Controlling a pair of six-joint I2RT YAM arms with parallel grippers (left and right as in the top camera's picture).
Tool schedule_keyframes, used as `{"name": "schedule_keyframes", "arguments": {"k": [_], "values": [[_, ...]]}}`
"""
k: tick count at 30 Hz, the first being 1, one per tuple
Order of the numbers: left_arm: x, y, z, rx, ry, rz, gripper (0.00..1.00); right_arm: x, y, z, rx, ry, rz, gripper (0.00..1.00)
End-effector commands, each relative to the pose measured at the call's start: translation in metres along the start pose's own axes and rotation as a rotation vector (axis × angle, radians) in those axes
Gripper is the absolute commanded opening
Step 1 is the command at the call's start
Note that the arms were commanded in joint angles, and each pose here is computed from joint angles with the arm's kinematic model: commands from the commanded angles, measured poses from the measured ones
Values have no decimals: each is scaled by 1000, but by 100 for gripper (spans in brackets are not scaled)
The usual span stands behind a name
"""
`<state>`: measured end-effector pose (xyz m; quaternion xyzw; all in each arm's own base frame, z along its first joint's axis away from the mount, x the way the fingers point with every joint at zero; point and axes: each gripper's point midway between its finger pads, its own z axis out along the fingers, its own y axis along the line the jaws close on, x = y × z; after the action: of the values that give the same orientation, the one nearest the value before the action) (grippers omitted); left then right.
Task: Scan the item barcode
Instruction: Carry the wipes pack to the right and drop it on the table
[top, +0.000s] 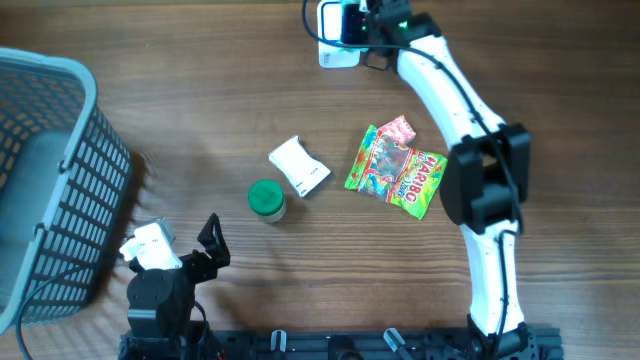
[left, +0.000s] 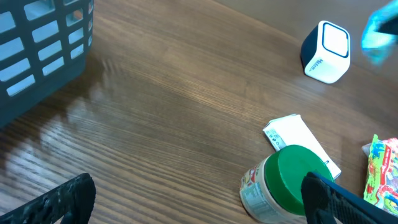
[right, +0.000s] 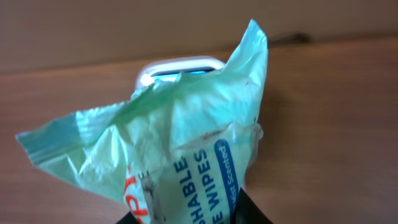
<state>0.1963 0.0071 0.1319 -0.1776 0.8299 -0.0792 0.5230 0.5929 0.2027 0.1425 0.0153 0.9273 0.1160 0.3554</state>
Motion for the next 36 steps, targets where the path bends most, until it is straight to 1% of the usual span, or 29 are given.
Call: {"name": "schedule_keyframes", "arguments": {"k": [1,4,7,9,11,13,14,17,18,23,26,31,33,34,35,36], "values": [[0,-2,0,15,-1,-5,100,-65,-52,-101,238,-171,51,4],[1,-2,0,15,0,-5,100,-47,-112,-132,437,-82,81,5],[0,-2,0,15,-1,-5,100,-27,-184,-149,649,-16,194,5],[1,-2,0,15,0,-5,100,-16,-224,-156,735,-2,298,5],[0,-2,0,15,-1,-5,100,4,-273,-161,816,7,486,4],[1,-2,0,15,0,-5,100,24,-309,-165,882,5,639,5],[0,-2,0,15,-1,-5,100,40,-331,-167,927,6,736,4],[0,-2,0,15,-1,-5,100,72,-367,-167,1004,19,872,4],[0,-2,0,15,-1,-5,100,91,-385,-168,1047,24,935,4],[0,-2,0,15,-1,-5,100,145,-437,-168,1127,39,1045,4],[1,-2,0,15,0,-5,100,166,-464,-177,1166,30,1102,4],[0,-2,0,15,-1,-5,100,179,-496,-197,1206,-1,1178,4],[1,-2,0,15,0,-5,100,183,-503,-202,1213,-6,1198,38],[1,-2,0,15,0,-5,100,184,-505,-204,1216,-2,1197,52],[0,-2,0,15,-1,-5,100,184,-507,-206,1216,9,1180,61],[1,-2,0,15,0,-5,100,185,-508,-207,1218,11,1181,73]]}}
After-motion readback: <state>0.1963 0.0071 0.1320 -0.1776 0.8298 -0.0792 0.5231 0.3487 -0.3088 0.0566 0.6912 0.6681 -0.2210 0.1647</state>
